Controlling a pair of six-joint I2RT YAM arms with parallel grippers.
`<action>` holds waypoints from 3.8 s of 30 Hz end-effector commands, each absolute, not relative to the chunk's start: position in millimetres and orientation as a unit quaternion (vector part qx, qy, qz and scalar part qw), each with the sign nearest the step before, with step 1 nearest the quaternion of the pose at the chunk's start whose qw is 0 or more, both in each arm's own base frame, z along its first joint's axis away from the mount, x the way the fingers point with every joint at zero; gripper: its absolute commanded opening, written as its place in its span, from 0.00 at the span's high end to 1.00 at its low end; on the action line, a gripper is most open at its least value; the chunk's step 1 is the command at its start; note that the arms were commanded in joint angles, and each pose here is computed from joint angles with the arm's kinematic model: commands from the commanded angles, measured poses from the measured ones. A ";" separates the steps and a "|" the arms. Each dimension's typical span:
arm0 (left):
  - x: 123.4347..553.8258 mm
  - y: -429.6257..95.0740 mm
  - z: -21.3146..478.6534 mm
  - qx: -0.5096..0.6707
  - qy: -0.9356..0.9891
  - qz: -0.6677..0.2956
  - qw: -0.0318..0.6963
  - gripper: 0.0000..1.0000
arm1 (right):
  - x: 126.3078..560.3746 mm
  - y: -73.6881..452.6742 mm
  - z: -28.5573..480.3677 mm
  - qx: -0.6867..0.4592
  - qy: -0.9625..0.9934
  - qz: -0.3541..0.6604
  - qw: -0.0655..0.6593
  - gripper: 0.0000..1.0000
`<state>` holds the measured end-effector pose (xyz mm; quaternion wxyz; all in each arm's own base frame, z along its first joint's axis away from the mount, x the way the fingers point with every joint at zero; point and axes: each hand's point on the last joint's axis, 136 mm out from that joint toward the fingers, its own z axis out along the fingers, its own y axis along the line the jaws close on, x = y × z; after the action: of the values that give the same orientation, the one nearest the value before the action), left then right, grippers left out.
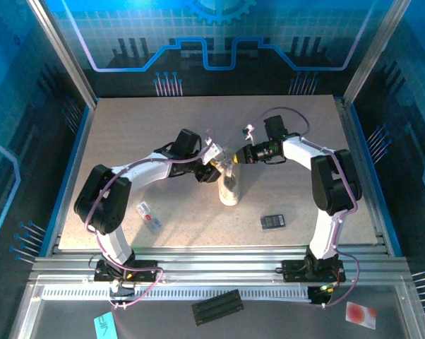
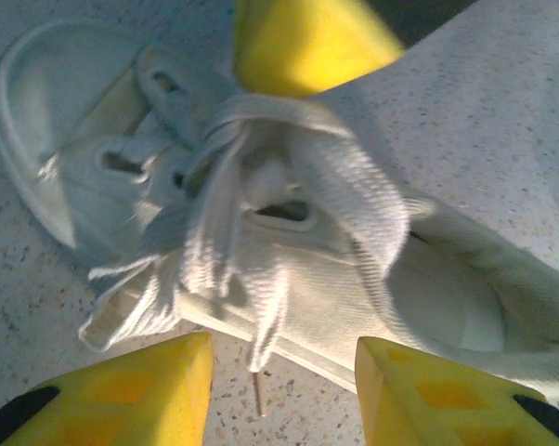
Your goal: Tie the shoes
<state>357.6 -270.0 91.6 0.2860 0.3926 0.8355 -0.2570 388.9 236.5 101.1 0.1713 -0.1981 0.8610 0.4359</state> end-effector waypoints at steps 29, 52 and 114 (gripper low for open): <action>336.9 -307.4 140.5 0.274 0.866 -0.341 0.242 0.99 | 411.4 244.1 112.4 -0.240 0.862 0.424 0.142 1.00; 339.2 -353.4 155.7 0.285 0.861 -0.356 0.224 0.57 | 426.4 246.8 115.7 -0.242 0.861 0.423 0.144 0.70; 309.6 -274.1 86.3 0.139 0.897 -0.367 0.204 0.58 | 339.9 262.2 97.0 -0.206 0.937 0.220 0.178 0.81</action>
<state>308.1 -271.1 84.6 0.1971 0.1381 0.8991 -0.3657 341.1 261.0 97.0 0.1866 -0.1998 0.9325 0.2361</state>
